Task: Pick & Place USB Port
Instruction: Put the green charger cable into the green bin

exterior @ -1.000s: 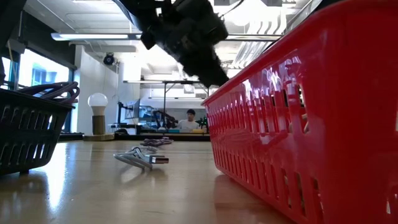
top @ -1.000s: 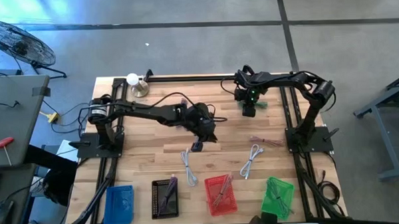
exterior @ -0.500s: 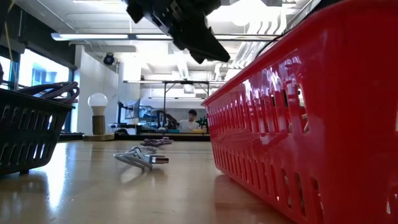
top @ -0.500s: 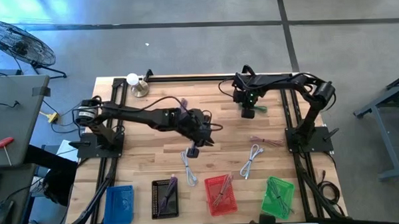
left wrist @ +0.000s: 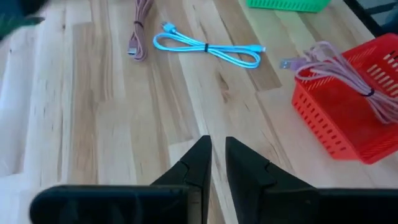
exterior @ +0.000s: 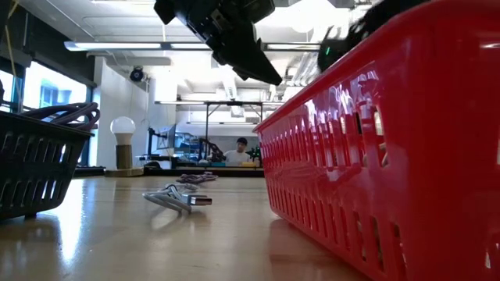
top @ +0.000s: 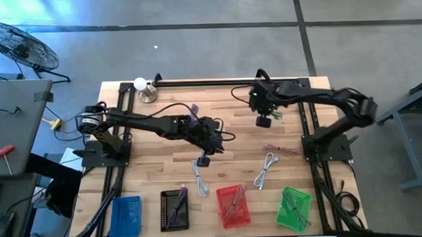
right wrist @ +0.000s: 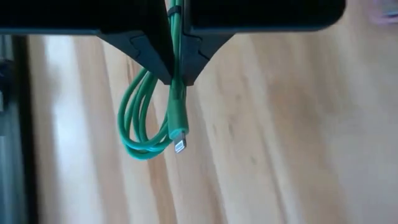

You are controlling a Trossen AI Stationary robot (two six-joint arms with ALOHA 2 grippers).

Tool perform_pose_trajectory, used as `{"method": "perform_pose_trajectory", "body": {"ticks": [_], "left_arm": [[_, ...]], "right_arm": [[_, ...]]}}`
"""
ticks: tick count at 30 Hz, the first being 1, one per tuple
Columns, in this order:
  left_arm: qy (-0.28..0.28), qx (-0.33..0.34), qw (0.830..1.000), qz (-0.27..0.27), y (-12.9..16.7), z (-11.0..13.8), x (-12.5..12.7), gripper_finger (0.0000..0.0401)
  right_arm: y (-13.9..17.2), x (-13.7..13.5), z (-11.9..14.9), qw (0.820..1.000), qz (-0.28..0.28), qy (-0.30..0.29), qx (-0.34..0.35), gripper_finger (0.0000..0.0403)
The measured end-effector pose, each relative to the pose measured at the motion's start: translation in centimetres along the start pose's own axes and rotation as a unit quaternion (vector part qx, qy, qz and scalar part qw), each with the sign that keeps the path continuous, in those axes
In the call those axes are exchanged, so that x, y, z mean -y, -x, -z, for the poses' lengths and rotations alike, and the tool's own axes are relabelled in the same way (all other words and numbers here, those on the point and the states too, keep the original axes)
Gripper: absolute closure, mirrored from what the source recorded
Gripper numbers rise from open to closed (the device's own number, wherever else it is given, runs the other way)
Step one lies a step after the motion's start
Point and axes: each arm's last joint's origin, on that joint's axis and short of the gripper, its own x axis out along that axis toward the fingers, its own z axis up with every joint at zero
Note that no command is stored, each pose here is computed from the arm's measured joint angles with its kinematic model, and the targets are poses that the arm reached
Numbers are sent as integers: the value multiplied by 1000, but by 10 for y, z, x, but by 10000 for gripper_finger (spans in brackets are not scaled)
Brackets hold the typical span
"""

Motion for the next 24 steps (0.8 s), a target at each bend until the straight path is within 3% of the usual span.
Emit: {"method": "perform_pose_trajectory", "body": {"ticks": [7, 13, 24], "left_arm": [[33, -32, 999, 5, -1, 5, 8, 357], [13, -26, 1000, -8, -4, -1, 35, 357], [-10, -32, 999, 37, -6, -4, 97, 357]], "right_arm": [[83, -38, 21, 993, -13, -75, 90, 402], [139, -80, 53, 971, -65, -140, 185, 402], [178, -169, 79, 918, -189, -195, 290, 403]]}}
